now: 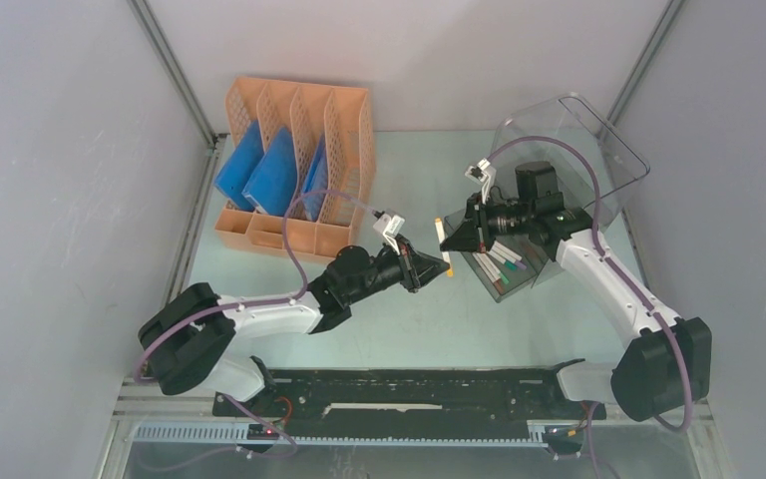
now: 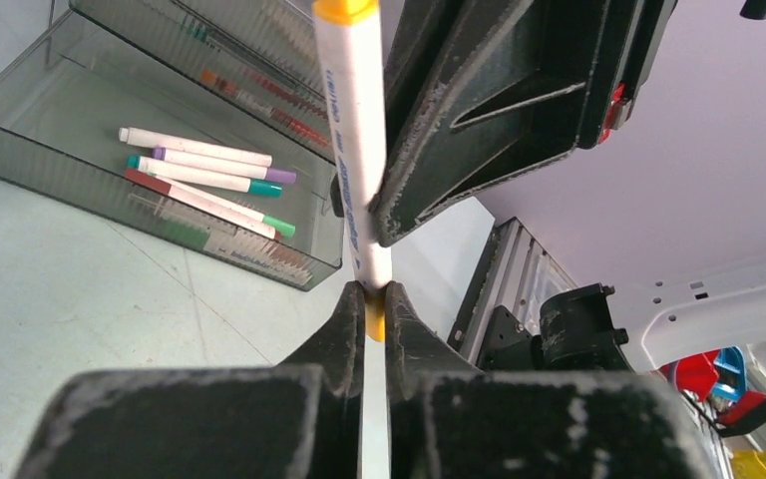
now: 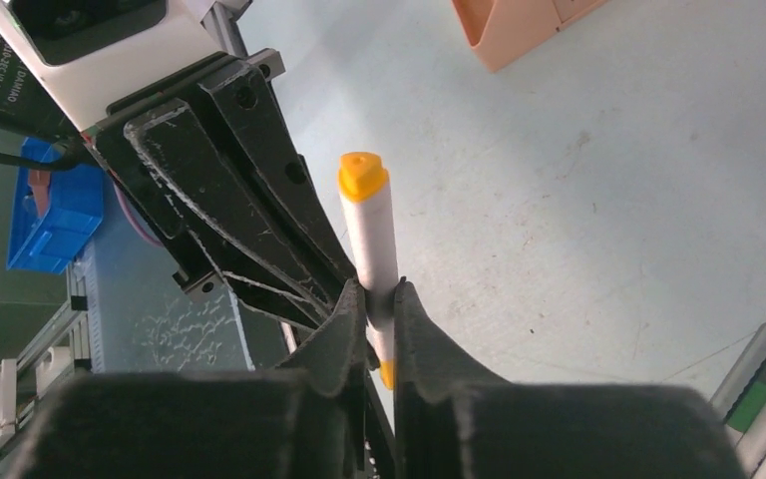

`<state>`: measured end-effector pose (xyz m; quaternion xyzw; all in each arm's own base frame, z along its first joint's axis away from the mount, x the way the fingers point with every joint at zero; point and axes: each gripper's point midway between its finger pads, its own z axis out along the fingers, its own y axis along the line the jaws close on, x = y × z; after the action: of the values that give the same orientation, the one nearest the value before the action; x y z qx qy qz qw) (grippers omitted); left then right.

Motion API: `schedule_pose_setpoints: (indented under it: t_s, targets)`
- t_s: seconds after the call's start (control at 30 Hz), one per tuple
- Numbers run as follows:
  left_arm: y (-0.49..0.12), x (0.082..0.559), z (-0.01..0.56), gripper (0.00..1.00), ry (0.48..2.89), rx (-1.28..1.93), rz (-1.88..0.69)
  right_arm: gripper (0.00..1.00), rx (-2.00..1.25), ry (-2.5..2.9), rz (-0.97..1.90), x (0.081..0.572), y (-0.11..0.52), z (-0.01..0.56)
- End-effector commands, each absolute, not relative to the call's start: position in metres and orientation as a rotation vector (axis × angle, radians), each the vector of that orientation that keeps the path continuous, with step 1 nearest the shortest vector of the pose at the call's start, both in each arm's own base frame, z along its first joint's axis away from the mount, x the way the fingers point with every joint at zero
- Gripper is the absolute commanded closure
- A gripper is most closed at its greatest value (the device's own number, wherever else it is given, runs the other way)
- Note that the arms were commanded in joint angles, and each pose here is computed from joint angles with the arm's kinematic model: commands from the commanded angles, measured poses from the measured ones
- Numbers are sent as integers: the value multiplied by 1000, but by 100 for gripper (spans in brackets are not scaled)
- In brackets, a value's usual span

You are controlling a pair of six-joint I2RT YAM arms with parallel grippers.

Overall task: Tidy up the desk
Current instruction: Pick up the stationery from the drawer, then place the stationery in the drawer.

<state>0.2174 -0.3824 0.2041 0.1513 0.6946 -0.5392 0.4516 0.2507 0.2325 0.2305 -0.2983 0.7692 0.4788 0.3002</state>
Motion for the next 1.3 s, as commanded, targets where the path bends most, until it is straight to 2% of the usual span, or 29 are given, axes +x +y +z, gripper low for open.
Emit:
schedule_pose_setpoints:
  t_s: [0.0,0.07,0.27,0.37,0.47,0.67,0.87,1.1,1.27]
  targets:
    - [-382,225,230,90,1627,336,-1328,96,-826,2006,1300,245,238,236]
    - [-379,226,231,85,1620,329,-1313,100,-852,1986,1281,245,238,236]
    - [-371,227,233,72,1623,337,-1262,100,-870,1973,1272,243,238,238]
    - [-369,227,231,60,1637,339,-1245,100,-874,1973,1264,243,238,237]
    - [-368,227,230,57,1645,343,-1236,100,-875,1970,1242,245,237,237]
    - [-354,226,231,44,1641,365,-1169,100,-878,1966,1136,252,230,235]
    - [-317,232,236,33,1639,349,-979,100,-872,1978,936,267,214,228]
    - [-244,246,227,2,1664,152,-711,100,-894,2005,554,296,178,213]
    - [-203,247,218,0,1669,46,-648,100,-889,2068,292,317,147,195]
